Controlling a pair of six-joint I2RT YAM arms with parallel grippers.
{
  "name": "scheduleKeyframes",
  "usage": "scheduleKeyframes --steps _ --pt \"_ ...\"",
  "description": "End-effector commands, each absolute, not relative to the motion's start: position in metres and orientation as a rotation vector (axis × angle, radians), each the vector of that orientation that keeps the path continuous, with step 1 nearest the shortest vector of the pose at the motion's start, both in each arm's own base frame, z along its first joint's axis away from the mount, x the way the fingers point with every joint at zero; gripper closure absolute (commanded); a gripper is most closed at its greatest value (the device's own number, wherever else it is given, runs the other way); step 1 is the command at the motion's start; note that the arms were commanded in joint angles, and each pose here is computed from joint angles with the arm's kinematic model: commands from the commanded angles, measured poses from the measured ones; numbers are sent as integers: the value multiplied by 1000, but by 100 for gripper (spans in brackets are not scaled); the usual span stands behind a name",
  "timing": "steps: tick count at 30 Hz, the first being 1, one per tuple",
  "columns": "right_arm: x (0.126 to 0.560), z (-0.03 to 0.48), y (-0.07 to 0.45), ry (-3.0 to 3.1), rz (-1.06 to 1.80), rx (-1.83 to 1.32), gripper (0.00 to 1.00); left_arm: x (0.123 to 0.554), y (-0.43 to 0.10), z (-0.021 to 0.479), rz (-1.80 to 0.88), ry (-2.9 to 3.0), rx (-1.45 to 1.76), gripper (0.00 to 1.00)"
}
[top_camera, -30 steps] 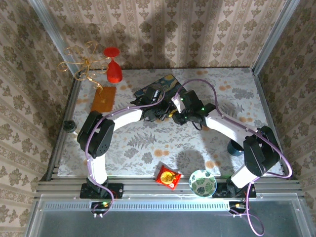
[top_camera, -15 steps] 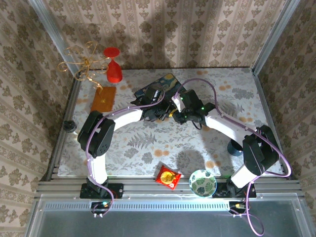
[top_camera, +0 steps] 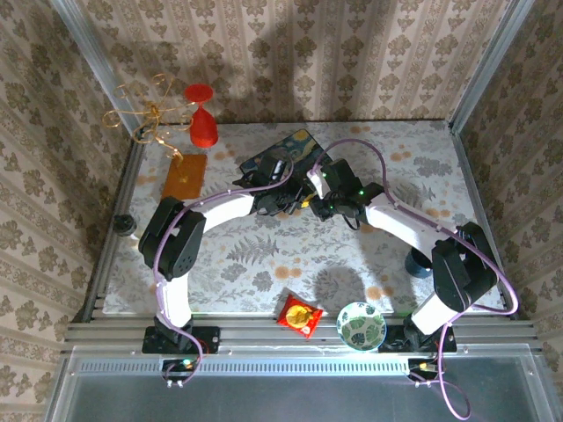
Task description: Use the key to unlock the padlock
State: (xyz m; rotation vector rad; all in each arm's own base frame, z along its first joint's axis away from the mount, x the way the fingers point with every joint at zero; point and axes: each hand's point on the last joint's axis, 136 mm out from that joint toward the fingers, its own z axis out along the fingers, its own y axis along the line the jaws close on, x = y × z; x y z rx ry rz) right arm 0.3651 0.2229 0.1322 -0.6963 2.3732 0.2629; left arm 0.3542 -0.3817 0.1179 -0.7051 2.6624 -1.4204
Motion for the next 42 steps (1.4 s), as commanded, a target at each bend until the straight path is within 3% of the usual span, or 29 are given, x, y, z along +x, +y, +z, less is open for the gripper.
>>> scheduleKeyframes --steps 1,10,16,25,42 --pt "369 129 217 2365 216 -692 80 345 -391 121 -1551 2713 -738 100" --pt "372 124 220 2368 231 -681 82 346 -393 124 -1570 2706 -728 100" --pt "374 121 223 2375 315 -631 98 345 -394 128 -1595 2696 -715 100" --pt "376 122 216 2393 490 -496 100 344 -395 130 -1616 2683 -707 100" --pt "373 94 226 2625 1014 241 100 347 -399 134 -1618 2632 -645 100"
